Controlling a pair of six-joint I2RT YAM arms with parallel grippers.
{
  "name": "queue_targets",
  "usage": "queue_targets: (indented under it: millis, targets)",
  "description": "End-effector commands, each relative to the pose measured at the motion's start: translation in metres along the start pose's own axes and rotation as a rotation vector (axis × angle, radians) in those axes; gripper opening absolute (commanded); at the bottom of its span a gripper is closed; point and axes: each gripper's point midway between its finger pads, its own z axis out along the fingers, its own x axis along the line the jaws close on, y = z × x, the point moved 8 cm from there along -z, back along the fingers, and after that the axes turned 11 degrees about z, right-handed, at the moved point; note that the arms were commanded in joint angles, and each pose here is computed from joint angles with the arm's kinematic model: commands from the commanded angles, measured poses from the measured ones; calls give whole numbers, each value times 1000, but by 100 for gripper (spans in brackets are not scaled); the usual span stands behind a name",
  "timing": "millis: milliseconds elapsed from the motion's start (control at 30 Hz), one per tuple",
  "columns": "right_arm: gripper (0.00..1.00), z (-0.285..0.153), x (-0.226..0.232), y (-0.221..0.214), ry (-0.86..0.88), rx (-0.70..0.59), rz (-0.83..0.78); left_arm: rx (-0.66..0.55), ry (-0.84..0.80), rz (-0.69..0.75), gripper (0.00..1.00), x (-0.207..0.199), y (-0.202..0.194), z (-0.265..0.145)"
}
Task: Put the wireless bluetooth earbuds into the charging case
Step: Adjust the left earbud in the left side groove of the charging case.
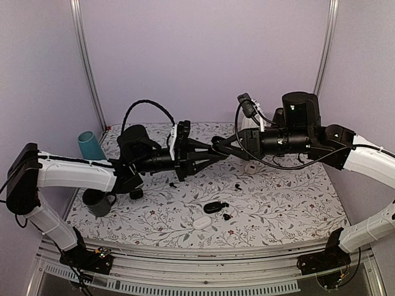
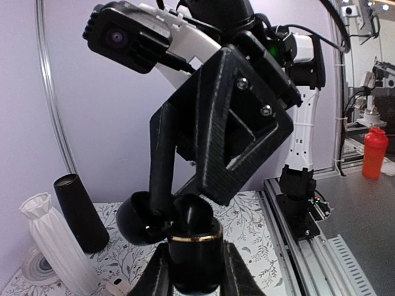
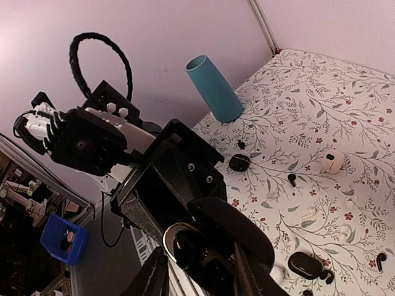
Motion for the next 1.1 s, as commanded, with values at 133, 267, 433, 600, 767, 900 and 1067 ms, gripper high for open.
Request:
queue_targets:
  millis: [133, 267, 433, 600, 767, 900, 1067]
  targets:
    - [38, -6, 2, 12, -14, -20, -49, -45, -160, -111, 0, -7, 11, 9]
    - [39, -7, 0, 12, -41, -27, -75, -47, -187, -134, 0, -8, 11, 11]
    - [40, -5, -1, 11, -45, -17, -129, -43, -227, -150, 0, -10, 11, 13]
    - [43, -5, -2, 11, -52, -12, -173, -36, -245, -160, 0, -11, 9, 13]
    - [43, -6, 1, 11, -46, -14, -216, -26, -267, -187, 0, -10, 6, 15]
    - [43, -8, 5, 9, -52, -18, -253, -42, -275, -212, 0, -5, 7, 13]
    - [43, -14, 9, 8, -40, -26, -289, -42, -277, -233, 0, -1, 5, 11]
